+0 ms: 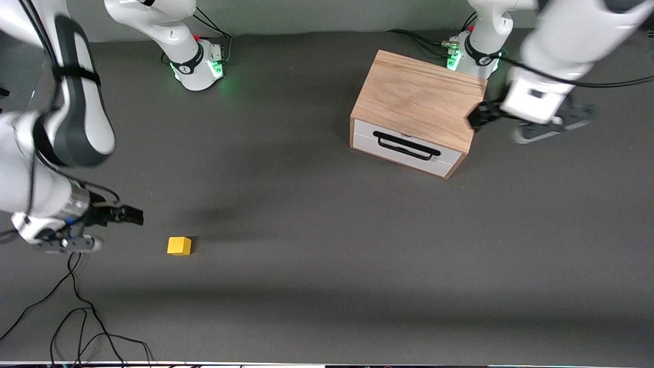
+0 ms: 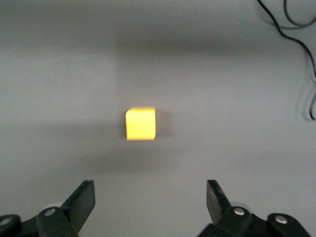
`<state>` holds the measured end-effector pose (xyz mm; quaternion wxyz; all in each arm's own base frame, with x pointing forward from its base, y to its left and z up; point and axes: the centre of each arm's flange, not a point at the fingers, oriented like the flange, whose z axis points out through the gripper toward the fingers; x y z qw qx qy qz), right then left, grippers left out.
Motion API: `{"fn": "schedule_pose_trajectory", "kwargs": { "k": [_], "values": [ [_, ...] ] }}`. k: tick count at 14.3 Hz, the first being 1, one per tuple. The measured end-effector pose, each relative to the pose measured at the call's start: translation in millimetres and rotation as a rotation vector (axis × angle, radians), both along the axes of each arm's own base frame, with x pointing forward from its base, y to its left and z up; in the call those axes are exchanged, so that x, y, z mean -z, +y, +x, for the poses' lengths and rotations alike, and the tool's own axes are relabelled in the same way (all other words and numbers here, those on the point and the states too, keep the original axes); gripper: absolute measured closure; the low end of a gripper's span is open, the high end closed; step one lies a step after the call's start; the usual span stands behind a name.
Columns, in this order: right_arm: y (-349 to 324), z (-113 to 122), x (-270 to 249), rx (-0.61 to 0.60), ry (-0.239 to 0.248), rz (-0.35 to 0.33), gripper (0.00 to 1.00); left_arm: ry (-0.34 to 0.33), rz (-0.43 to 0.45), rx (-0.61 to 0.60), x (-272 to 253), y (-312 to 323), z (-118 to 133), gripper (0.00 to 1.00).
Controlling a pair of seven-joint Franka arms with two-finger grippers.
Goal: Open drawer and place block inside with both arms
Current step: 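Reach the right gripper to the yellow cube while the left gripper reaches the drawer handle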
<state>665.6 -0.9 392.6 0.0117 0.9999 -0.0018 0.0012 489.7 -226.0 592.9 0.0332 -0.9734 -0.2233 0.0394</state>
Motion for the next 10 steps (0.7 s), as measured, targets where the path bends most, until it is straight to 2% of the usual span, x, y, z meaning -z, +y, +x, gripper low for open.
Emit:
{"fn": "schedule_pose_trajectory", "kwargs": {
  "k": [3, 6, 8, 10],
  "values": [
    [3.9, 16.9, 53.9, -0.009, -0.029, -0.008, 0.00, 0.010, 0.016, -0.261, 19.6, -70.3, -9.9, 0.00],
    [5.1, 28.5, 81.2, -0.013, -0.056, -0.014, 0.00, -0.002, 0.016, -0.495, 46.1, -120.0, -5.0, 0.00],
    [6.3, 36.6, 90.3, -0.015, -0.057, -0.016, 0.00, 0.002, 0.034, -0.596, 67.1, -135.3, 0.7, 0.00],
    [8.7, 39.7, 100.6, -0.019, -0.048, -0.016, 0.00, 0.026, 0.057, -0.636, 86.4, -136.0, 7.7, 0.00]
  ]
}}
